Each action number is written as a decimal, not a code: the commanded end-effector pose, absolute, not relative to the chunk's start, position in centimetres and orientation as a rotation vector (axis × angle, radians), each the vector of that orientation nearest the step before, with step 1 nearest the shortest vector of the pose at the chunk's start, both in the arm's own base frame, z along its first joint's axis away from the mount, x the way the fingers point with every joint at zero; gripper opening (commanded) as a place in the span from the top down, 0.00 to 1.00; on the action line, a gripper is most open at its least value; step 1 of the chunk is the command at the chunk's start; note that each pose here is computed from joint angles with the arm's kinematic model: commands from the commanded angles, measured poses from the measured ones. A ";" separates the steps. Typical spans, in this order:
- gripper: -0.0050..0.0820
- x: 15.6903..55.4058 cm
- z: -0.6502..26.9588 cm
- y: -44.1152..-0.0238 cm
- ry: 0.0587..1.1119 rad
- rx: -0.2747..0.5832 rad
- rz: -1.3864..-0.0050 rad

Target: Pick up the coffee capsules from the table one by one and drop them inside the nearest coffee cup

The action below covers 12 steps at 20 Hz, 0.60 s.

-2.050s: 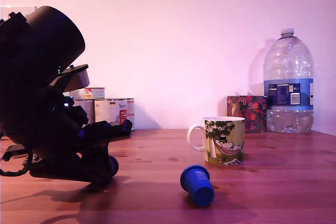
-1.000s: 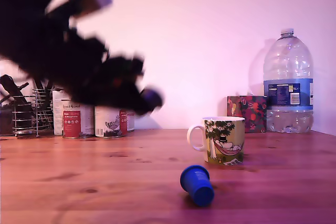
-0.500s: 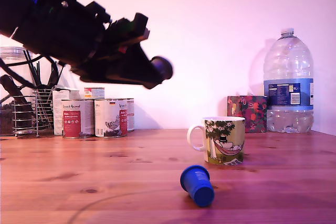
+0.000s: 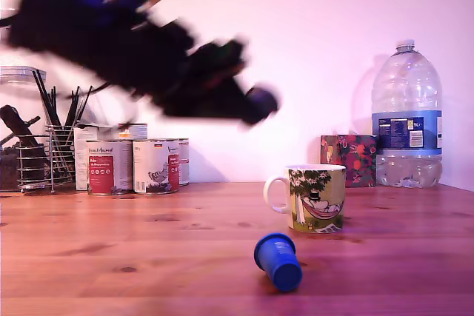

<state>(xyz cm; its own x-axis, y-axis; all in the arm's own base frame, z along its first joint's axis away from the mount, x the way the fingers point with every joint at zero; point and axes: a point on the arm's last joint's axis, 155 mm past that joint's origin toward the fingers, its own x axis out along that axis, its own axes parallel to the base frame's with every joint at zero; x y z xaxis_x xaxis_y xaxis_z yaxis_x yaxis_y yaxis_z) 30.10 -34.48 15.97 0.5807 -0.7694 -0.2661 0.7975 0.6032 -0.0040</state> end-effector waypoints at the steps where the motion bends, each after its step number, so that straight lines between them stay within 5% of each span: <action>1: 0.92 30.7 15.0 -35.4 0.265 0.132 -0.935; 12: 0.92 37.1 14.8 -39.6 0.401 0.154 -0.973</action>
